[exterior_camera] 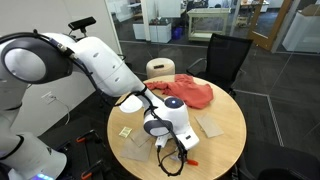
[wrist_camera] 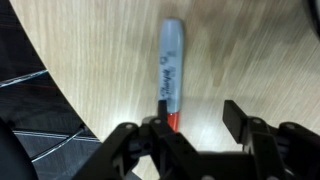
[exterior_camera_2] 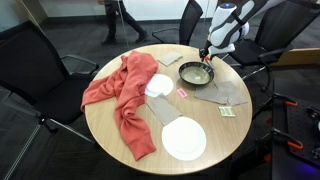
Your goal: Take the marker out of the bowl
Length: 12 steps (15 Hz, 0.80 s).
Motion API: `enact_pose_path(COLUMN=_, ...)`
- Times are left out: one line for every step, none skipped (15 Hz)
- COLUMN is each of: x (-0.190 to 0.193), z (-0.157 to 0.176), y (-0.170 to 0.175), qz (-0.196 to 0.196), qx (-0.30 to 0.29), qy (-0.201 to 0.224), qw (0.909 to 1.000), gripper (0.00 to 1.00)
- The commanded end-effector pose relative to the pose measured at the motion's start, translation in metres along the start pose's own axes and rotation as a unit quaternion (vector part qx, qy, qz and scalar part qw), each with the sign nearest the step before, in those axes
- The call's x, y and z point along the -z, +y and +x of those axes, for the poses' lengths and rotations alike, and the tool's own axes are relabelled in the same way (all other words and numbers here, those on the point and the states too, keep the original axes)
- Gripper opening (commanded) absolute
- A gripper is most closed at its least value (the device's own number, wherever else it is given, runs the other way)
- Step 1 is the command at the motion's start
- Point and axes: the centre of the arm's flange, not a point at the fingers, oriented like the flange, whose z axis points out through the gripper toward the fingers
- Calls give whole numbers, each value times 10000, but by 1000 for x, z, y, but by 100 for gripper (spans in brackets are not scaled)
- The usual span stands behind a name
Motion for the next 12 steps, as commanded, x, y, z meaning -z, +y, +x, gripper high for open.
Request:
enact_pose_path(x=27, z=3, y=0, qz=152, qx=-282, qy=162, qw=9994, gripper=93)
enact_pose_path(x=34, z=4, y=1, qz=196, qx=-292, qy=204, qw=9992, gripper=98)
enact_pose_path(x=40, z=4, y=1, qz=235, qx=-280, qy=242, qw=9990, gripper=100)
enact_pose_path(x=50, z=3, y=-2, qz=274, qx=-269, qy=288, qw=9988, gripper=100)
enact_pose_path(x=58, z=3, y=-3, qz=320, qx=-241, qy=336, qw=9986, gripper=100)
enact_pose_path(x=67, z=2, y=-4, qz=351, qx=-233, qy=385, qw=9984, gripper=100)
enact_pose_path(x=78, z=0, y=-5, qz=410, qx=-188, qy=436, qw=9980, gripper=100)
enact_pose_path(x=89, z=-4, y=-7, qz=452, qx=-145, qy=453, qw=9978, gripper=100)
enact_pose_path(x=103, z=-8, y=-8, qz=488, qx=-93, qy=450, qw=9977, gripper=100)
enact_pose_path(x=114, z=-13, y=-10, qz=537, qx=-73, qy=449, qw=9975, gripper=100)
enact_pose_path(x=129, z=-20, y=-11, qz=569, qx=-6, qy=385, qw=9976, gripper=100)
enact_pose_path(x=139, z=-24, y=-13, qz=596, qx=39, qy=367, qw=9975, gripper=100)
